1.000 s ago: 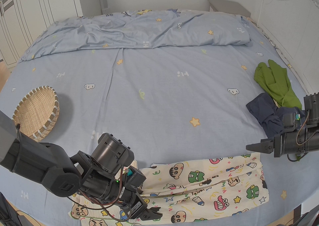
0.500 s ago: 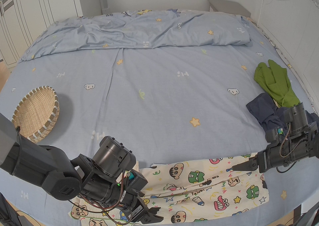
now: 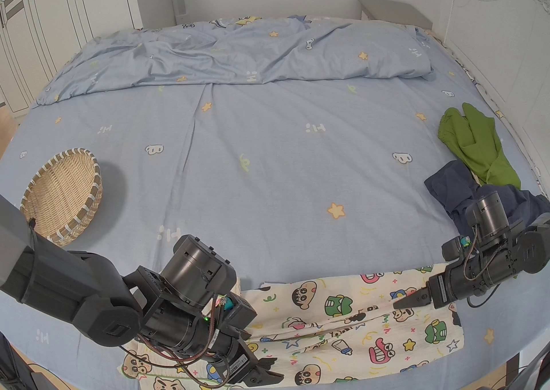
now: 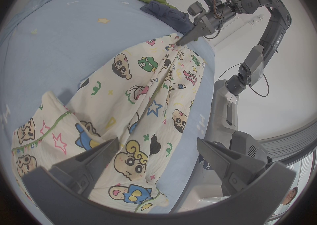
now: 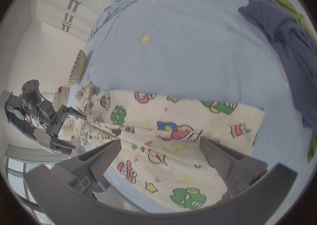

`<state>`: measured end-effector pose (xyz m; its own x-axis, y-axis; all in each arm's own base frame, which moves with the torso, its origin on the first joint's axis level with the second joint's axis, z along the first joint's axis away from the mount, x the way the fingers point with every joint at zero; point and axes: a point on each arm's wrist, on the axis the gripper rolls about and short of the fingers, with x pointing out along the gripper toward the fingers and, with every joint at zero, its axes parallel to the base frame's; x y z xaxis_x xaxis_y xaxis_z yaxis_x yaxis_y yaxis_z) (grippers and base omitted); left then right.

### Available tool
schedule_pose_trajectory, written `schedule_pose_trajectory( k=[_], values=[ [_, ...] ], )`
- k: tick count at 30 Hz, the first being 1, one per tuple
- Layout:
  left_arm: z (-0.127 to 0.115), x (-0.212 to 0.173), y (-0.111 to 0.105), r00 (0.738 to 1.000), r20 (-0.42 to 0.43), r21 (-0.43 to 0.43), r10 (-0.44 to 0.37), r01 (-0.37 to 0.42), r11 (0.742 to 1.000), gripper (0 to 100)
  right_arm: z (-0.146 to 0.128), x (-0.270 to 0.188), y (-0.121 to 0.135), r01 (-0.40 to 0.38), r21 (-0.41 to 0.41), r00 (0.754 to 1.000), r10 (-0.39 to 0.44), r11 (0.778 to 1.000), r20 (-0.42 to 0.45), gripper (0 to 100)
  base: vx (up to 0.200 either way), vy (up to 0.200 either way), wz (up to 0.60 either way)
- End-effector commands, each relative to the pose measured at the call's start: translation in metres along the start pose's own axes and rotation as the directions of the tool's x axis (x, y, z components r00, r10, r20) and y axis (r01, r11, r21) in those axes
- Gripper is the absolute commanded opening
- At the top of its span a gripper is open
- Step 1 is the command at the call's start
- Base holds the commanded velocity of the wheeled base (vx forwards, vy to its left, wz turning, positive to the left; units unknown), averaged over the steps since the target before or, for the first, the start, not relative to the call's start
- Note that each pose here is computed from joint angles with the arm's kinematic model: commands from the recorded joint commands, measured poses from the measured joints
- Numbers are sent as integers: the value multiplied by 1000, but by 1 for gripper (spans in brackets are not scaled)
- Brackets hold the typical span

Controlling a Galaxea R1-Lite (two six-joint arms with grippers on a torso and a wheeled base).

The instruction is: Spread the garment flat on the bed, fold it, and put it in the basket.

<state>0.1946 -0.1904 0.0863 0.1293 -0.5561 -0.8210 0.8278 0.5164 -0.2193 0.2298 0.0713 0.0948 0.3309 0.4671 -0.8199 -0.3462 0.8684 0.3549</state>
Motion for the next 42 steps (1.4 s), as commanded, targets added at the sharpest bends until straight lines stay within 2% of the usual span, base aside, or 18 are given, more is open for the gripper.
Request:
schedule_pose_trajectory(
  k=[1, 8, 11, 15, 17, 19, 25, 28, 29, 31, 39, 42],
  values=[
    [0, -1, 0, 1000, 2, 0, 1, -1, 1000, 100, -9, -11, 4, 2, 10, 1000, -2, 1000, -31, 100, 0, 0, 0],
    [1, 0, 1, 1000, 2, -2, 3, -3, 1000, 100, -26, -30, 12, -2, 1, 1000, 2, 1000, -21, 100, 0, 0, 0],
    [1, 0, 1, 1000, 4, 0, 2, -2, 1000, 100, -35, -29, 8, 7, 20, 999, -6, 1000, -42, 100, 0, 0, 0],
    [0, -1, 1, 1000, 4, 0, 3, -3, 1000, 100, -41, -32, -6, 41, 84, 998, -38, 996, -46, 100, 0, 0, 0],
    [1, -2, 1, 1000, 9, -1, 5, -5, 1000, 100, -44, -34, -7, 45, 86, 998, -41, 995, -44, 100, 0, 0, 0],
    [1, -2, 1, 1000, 12, 0, 6, -6, 1000, 100, -49, -39, -7, 49, 84, 999, -47, 995, -27, 100, 0, 0, 0],
    [2, -8, -2, 1000, 28, 9, 6, -6, 1000, 100, -61, -75, 13, 27, 7, 994, -28, 1000, 104, 100, 0, 0, 0],
    [2, -8, -2, 1000, 30, 8, 6, -6, 1000, 100, -54, -82, 21, 12, -26, 990, -8, 1000, 142, 100, 0, 0, 0],
    [2, -8, -2, 1000, 30, 8, 6, -6, 1000, 100, -45, -86, 24, 6, -42, 984, 1, 999, 176, 100, 0, 0, 0],
    [2, -8, -2, 1000, 30, 8, 6, -6, 1000, 100, -36, -86, 24, 6, -48, 982, 3, 999, 187, 100, 0, 0, 0],
    [3, -9, -3, 999, 36, 13, 5, -6, 1000, 100, 2, -32, -2, 11, -12, 988, -9, 1000, 155, 100, 0, 0, 0],
    [3, -11, -3, 999, 42, 13, 7, -7, 1000, 100, 4, -12, -9, 7, 6, 995, -8, 1000, 104, 100, 0, 0, 0]
  ],
)
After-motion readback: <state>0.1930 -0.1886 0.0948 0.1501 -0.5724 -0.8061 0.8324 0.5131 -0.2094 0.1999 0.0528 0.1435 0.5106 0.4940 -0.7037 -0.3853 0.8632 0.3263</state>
